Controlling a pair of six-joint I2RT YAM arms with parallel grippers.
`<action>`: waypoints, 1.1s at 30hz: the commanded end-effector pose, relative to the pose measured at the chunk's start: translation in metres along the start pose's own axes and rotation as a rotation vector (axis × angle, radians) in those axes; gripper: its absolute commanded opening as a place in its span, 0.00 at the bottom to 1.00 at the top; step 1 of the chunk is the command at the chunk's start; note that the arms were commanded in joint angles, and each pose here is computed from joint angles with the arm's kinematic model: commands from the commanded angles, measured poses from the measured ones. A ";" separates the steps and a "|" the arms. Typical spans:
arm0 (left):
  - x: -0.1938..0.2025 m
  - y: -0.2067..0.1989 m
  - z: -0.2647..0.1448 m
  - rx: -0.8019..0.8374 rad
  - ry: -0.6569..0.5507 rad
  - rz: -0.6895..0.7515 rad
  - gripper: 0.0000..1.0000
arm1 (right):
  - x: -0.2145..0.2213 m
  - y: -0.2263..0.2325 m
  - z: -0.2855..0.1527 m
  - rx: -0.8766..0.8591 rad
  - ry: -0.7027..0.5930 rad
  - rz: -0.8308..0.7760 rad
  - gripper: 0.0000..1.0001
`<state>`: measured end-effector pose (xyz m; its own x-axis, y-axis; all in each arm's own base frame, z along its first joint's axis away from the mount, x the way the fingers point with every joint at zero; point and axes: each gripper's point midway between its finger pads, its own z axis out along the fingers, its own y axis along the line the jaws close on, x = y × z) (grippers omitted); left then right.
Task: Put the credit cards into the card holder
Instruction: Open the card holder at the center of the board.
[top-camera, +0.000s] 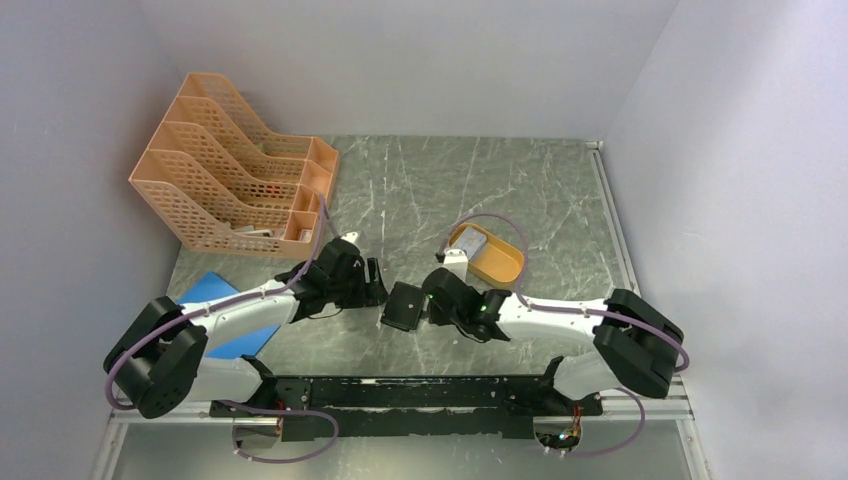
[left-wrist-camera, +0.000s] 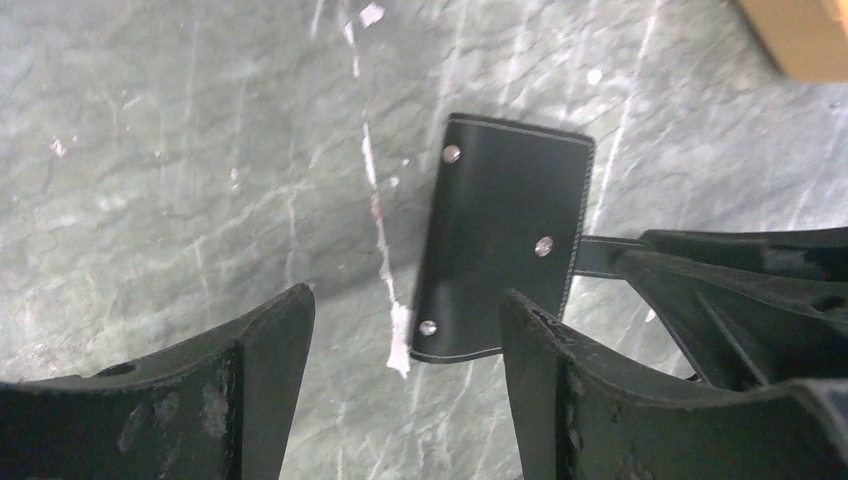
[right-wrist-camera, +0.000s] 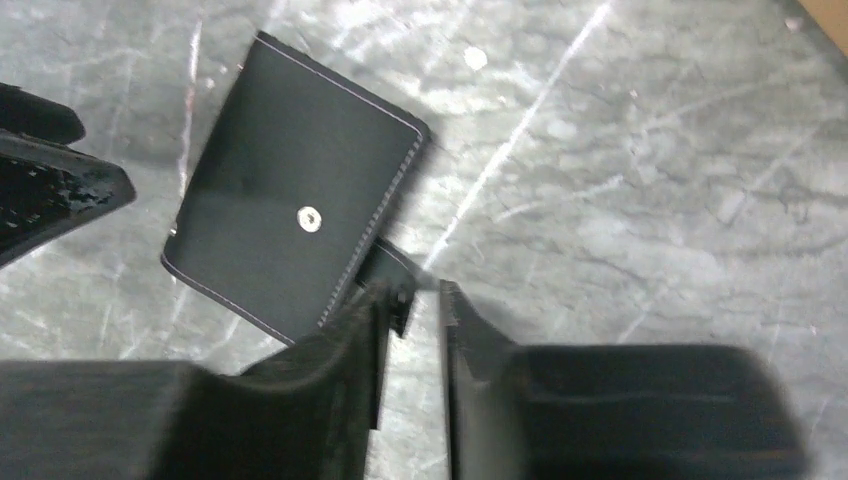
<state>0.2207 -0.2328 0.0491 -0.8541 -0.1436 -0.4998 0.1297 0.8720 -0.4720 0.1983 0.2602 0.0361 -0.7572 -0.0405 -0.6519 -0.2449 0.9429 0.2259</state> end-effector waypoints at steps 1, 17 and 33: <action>0.005 0.011 -0.001 -0.034 0.003 0.020 0.71 | 0.004 -0.008 -0.007 0.001 0.000 0.104 0.35; 0.003 0.000 0.002 0.020 -0.008 0.014 0.69 | -0.002 0.013 0.005 -0.128 0.029 0.289 0.58; 0.006 0.002 0.001 0.024 -0.009 0.001 0.67 | 0.003 0.013 0.017 -0.010 0.109 0.262 0.64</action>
<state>0.2140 -0.2265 0.0366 -0.8605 -0.1347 -0.4913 0.1252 0.8789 -0.4602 0.2045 0.2847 0.0311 -0.8488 0.1733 -0.4995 -0.0772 0.8940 0.4414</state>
